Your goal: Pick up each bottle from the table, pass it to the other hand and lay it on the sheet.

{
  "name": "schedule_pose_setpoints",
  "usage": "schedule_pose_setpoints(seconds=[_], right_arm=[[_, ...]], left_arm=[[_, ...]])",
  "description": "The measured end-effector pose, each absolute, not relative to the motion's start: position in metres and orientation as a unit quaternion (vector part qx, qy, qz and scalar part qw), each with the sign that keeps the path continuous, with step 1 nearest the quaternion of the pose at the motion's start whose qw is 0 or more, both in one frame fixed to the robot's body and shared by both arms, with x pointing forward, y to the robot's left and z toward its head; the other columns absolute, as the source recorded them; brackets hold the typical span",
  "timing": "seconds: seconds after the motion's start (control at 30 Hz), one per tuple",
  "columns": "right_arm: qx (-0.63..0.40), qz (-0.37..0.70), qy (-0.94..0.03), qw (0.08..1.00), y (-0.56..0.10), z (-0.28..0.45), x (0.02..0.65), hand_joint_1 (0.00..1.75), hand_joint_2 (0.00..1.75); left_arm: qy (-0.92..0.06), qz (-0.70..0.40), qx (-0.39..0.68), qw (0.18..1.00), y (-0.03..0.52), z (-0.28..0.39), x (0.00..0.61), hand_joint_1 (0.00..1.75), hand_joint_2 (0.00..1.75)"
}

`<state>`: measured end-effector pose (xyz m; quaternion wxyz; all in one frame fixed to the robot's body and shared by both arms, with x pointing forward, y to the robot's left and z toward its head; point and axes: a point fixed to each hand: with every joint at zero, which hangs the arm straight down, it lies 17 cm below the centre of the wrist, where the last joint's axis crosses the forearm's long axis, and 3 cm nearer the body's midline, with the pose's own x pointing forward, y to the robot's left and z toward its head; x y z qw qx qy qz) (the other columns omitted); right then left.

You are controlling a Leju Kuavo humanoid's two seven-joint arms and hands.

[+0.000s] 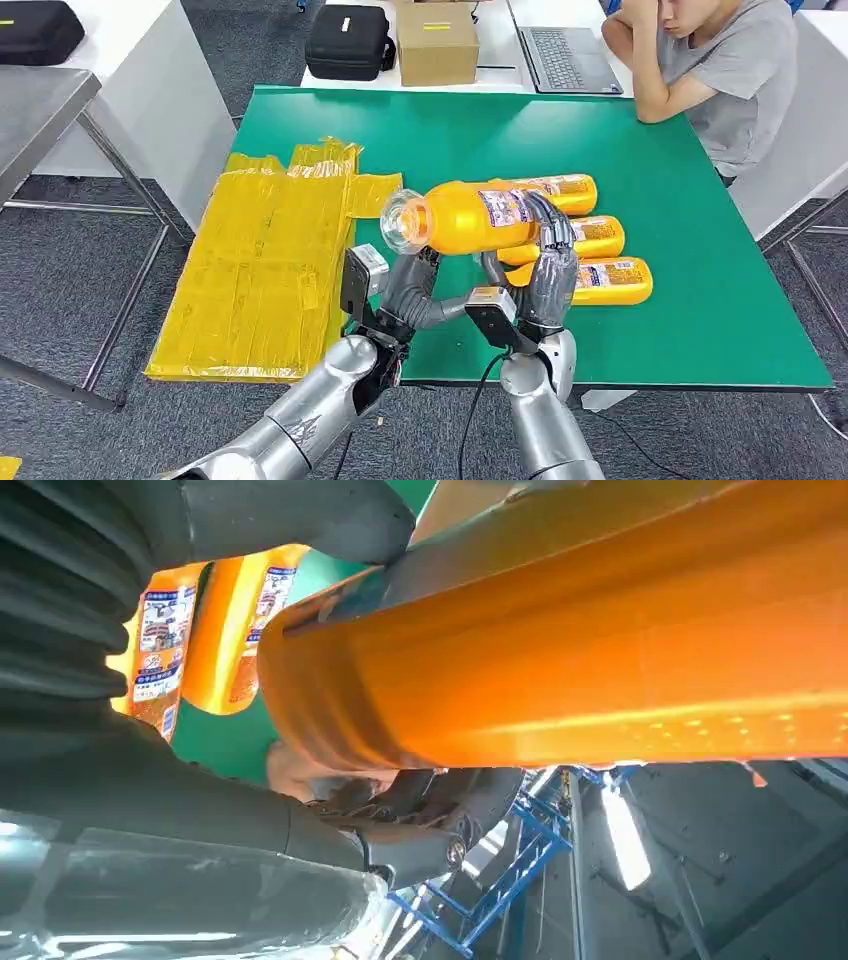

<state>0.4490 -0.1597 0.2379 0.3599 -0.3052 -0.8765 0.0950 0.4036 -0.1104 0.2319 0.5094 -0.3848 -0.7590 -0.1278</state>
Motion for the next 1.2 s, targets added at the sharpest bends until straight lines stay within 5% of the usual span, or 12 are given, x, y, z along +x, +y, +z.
schedule_pose_setpoints(seconds=[1.2], right_arm=[[-0.272,0.079,-0.886,0.368,-0.124,0.245,0.436,1.75,1.75]], left_arm=[[-0.847,-0.058,-0.244,0.468,-0.084,0.284,0.437,0.0,1.75]])
